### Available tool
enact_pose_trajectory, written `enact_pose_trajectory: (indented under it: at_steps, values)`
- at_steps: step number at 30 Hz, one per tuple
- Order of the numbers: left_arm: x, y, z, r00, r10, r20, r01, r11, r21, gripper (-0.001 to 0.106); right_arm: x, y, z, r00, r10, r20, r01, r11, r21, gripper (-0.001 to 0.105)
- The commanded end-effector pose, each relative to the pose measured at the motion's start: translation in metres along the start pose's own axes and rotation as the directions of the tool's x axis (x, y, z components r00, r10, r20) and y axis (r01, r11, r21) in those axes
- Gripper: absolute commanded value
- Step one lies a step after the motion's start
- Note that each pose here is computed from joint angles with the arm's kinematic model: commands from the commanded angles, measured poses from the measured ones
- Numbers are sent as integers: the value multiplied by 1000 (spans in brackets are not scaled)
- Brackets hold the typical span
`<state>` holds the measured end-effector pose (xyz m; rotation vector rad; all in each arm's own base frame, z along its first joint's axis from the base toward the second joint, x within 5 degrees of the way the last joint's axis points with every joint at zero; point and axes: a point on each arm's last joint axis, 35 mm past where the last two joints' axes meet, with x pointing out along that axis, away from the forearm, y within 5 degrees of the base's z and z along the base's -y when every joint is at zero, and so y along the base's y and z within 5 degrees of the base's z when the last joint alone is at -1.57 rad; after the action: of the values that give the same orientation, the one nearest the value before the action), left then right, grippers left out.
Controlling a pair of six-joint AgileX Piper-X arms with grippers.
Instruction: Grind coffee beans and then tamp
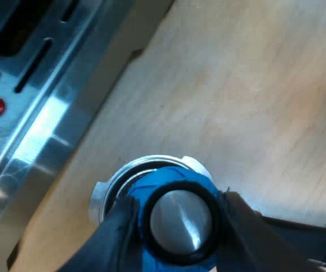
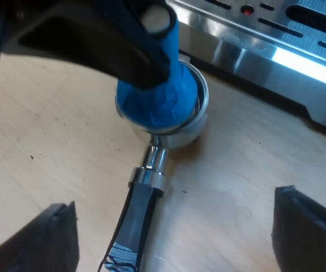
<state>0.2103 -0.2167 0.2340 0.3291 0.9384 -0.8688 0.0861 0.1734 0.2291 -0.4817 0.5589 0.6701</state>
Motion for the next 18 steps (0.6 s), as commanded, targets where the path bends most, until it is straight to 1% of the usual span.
enact_pose_trajectory:
  at_steps: [1,4,12,18]
  values:
    - [-1,-2,4,1000,-7,16,7,1000,11,1,-2,-1,1,1000,-3,7,3,1000,-1,71]
    - [-1,-2,5,1000,-7,27,7,1000,13,1,-2,-1,1,1000,-5,7,5,1000,-1,71]
    - [1,-2,5,1000,-5,21,5,1000,14,1,-2,-1,1,1000,-5,7,5,1000,-1,71]
    - [1,-2,6,999,-5,38,4,1000,23,1,-2,-1,1,1000,-5,7,5,1000,2,71]
